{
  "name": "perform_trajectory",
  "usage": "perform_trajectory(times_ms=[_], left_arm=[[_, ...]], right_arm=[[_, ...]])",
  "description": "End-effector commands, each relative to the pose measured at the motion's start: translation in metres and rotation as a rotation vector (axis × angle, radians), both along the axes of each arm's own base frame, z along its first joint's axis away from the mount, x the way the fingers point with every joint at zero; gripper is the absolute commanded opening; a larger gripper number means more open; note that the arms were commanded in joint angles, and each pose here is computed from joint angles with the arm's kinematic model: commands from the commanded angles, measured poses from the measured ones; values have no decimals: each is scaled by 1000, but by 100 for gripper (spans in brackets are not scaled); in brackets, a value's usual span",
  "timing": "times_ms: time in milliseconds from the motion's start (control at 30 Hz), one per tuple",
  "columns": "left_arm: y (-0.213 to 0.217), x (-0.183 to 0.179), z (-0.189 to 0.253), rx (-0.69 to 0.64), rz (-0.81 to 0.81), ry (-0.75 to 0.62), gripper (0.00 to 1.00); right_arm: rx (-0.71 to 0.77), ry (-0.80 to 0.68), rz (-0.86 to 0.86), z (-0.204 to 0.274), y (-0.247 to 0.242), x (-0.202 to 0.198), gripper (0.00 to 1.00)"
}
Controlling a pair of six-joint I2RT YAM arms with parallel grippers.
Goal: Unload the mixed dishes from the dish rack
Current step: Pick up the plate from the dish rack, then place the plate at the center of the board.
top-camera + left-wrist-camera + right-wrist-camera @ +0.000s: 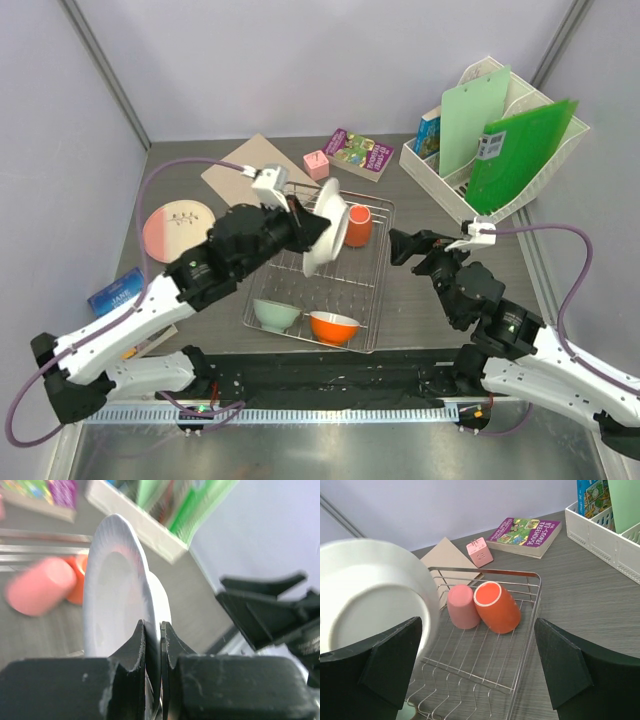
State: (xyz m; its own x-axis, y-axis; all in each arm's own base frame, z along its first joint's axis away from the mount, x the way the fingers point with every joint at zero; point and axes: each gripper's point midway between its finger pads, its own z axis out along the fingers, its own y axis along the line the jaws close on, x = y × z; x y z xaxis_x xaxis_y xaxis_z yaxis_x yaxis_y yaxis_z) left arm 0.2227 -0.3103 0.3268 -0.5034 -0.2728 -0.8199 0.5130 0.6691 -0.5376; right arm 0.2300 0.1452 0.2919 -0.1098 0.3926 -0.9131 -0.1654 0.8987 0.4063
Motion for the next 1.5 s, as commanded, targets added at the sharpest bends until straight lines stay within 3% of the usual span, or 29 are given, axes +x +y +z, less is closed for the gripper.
perform_trajectory(times_ms=[0, 133, 267, 300, 333, 367, 400, 433, 467, 633, 800, 933, 1200, 1467], left_arm=[[58, 10, 121, -178, 145, -257, 0], [91, 24, 140, -119, 281, -300, 0], [133, 61, 113, 237, 550, -273, 0], [166, 71, 96, 403, 734, -235, 0], [179, 76, 108, 461, 820, -237, 0], [177, 96, 88, 622, 902, -206, 0], [203, 98, 79, 802, 1005, -172, 0], [211, 103, 92, 825, 1067, -170, 0], [204, 122, 73, 940, 1086, -144, 0], [237, 170, 41, 1032, 1199, -54, 0], [278, 209, -6, 1217, 1313, 54, 0], [318, 229, -37, 1189, 1383, 173, 0], [380, 233, -135, 1289, 1383, 420, 0], [391, 231, -193, 1309, 1362, 503, 0]], right_arm=[[54, -42, -33, 21, -12, -2, 100], [57, -41, -35, 19, -13, -3, 100], [49, -36, -38, 13, -14, -3, 100], [50, -36, -38, 12, -14, -3, 100], [45, -35, -35, 10, -14, -3, 99], [42, -34, -38, 9, -14, -3, 100], [41, -32, -41, 7, -15, -2, 100], [41, -32, -43, 7, -15, -2, 100], [40, -30, -41, 5, -14, -2, 100], [57, -30, -31, 3, -15, -5, 100], [75, -35, -23, 2, -17, -8, 100], [71, -27, -18, -1, -17, -9, 100], [66, 0, -13, -17, -13, -8, 100], [49, -5, -34, -19, -19, -8, 100]])
